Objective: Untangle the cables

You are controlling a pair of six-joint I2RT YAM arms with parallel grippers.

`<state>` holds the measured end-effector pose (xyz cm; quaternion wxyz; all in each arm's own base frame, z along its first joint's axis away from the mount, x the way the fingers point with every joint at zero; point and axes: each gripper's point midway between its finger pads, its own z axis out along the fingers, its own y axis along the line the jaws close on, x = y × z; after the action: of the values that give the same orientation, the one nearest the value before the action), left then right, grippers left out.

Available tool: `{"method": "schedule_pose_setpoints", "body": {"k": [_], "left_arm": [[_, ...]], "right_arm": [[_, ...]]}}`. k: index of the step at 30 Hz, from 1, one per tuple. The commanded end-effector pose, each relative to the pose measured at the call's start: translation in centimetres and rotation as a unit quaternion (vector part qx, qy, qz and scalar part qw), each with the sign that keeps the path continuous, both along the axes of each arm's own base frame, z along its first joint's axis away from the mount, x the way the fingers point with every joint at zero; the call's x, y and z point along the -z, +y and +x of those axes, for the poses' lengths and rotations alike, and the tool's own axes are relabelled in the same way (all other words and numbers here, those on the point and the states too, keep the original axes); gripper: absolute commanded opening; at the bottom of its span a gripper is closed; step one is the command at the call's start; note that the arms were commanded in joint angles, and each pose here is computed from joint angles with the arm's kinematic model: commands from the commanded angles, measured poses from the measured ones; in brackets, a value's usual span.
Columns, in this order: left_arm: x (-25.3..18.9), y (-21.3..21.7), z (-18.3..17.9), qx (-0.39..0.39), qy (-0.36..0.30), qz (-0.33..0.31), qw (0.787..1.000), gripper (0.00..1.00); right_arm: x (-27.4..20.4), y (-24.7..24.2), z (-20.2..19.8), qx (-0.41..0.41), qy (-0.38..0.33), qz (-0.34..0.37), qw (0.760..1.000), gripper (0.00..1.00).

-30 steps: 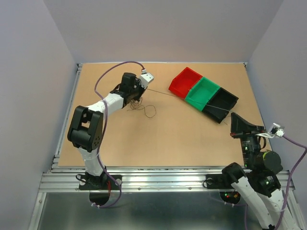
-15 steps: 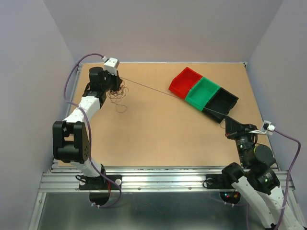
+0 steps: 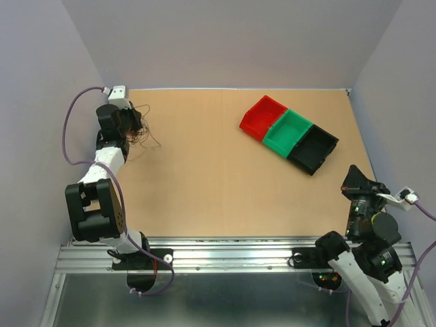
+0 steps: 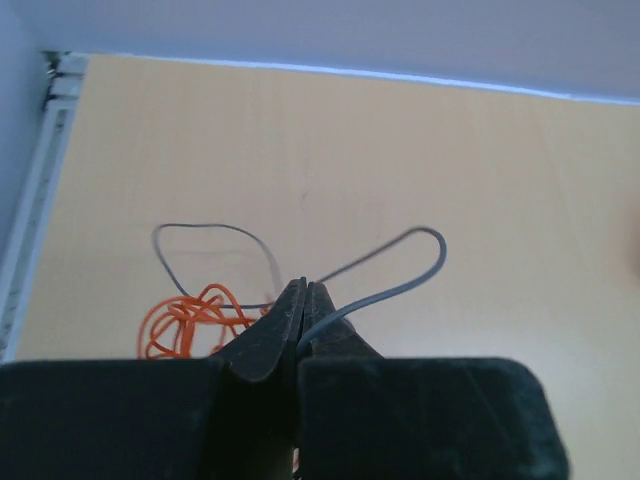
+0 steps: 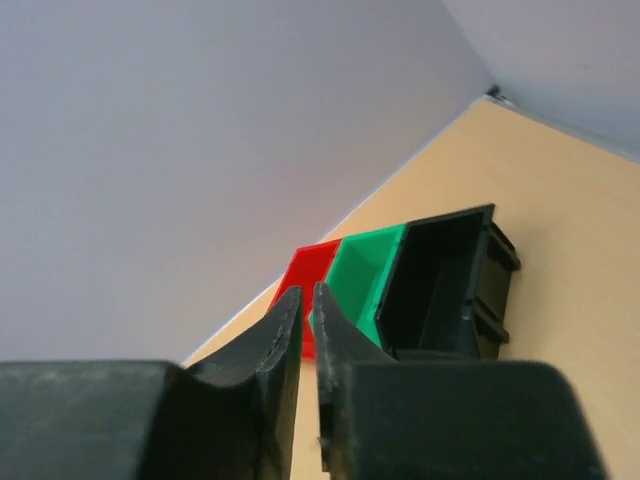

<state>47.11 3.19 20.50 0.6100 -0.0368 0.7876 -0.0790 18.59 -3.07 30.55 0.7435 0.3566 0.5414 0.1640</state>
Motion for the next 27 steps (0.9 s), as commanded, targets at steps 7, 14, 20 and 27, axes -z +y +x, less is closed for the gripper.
{"method": "schedule_pose_setpoints", "body": {"k": [7, 14, 20, 27], "left_arm": [[-5.4, -13.7, -3.2, 0.216, -0.099, 0.092, 0.967, 0.0], [-3.5, -21.9, -7.0, 0.361, -0.062, 0.131, 0.921, 0.0], [-0.9, -25.8, -8.8, 0.403, -0.01, 0.169, 0.899, 0.0], [1.0, -27.5, -9.5, 0.399, 0.011, 0.209, 0.893, 0.0]], "right_arm": [[-3.9, 14.2, 2.7, -0.31, -0.088, -0.219, 0.921, 0.6], [-1.5, 24.0, 5.9, -0.473, -0.142, -0.319, 0.809, 0.68], [1.7, 28.7, 8.5, -0.55, -0.144, -0.349, 0.745, 0.75], [2.6, 31.5, 10.0, -0.581, -0.145, -0.343, 0.724, 0.77]]}}
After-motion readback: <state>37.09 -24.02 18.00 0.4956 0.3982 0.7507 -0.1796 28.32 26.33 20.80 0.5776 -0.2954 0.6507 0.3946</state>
